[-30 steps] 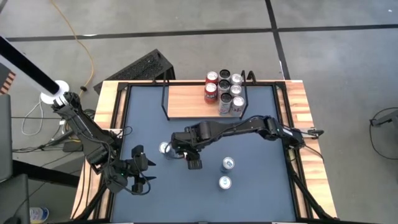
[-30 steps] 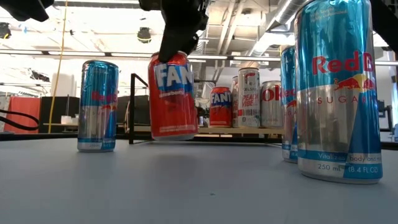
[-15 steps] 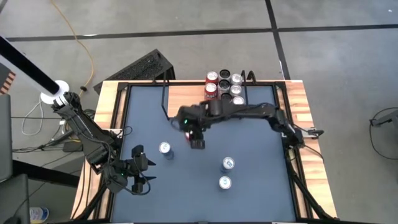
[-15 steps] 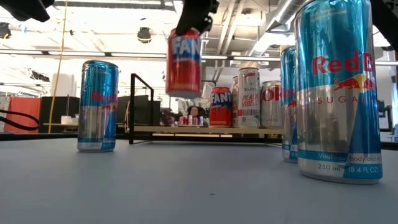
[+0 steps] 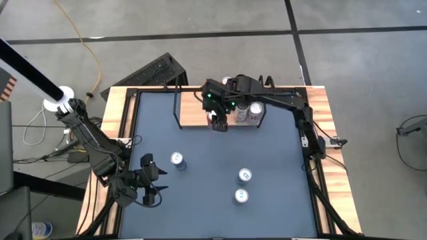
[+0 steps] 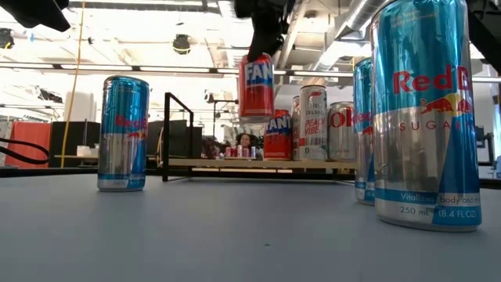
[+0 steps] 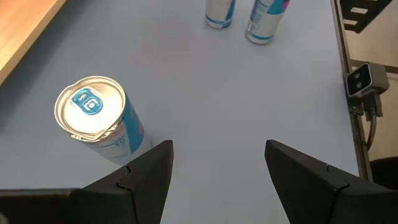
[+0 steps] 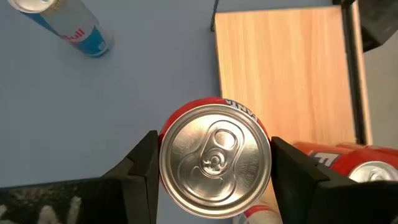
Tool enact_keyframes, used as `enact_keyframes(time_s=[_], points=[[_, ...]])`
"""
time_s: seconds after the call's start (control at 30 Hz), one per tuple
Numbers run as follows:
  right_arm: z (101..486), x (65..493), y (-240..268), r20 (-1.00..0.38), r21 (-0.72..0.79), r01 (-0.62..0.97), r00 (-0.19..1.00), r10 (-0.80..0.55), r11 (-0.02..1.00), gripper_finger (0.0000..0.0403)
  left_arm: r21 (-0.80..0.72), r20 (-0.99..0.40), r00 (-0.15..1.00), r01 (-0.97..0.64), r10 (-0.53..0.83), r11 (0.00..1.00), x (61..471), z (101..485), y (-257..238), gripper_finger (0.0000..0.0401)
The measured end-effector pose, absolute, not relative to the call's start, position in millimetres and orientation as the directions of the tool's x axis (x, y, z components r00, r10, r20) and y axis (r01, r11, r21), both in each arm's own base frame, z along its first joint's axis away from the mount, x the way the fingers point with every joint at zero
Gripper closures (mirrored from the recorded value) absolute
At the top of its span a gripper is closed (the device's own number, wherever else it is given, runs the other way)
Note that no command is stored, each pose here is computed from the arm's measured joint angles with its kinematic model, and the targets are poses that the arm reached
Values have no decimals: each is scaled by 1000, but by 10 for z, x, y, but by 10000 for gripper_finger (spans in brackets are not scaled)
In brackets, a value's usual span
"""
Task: Place canned beverage on shelf
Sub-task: Put the red soda can on the shelf aligned with the other red soda cans
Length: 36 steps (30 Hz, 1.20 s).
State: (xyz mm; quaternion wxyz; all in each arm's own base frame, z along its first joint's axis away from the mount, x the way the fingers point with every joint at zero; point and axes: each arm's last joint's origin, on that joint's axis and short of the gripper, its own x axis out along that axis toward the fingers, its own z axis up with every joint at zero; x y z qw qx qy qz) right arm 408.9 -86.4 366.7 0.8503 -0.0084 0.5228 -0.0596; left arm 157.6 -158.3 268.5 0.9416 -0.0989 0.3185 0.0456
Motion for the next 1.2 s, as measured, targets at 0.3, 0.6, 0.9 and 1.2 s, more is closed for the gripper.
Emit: enact_keyframes(time_s=[0.3, 0.6, 0.9, 1.2], points=[[3554, 3983, -1170, -903, -55, 123, 416, -102, 991, 194, -157, -595, 800, -201, 70, 967, 1533, 2718, -1515, 157], [3427, 3829, -1188, -873, -42, 116, 479, -93, 992, 194, -143, -585, 804, -232, 107, 962, 1542, 2716, -1486, 157], [3332, 3629, -1254, -802, -51, 186, 578, -152, 981, 194, -132, -586, 798, -266, 141, 955, 1602, 2715, -1419, 157], [3012, 3696, -1294, -885, -91, 198, 433, -171, 976, 194, -137, -587, 796, -276, 146, 951, 1620, 2716, -1403, 157]])
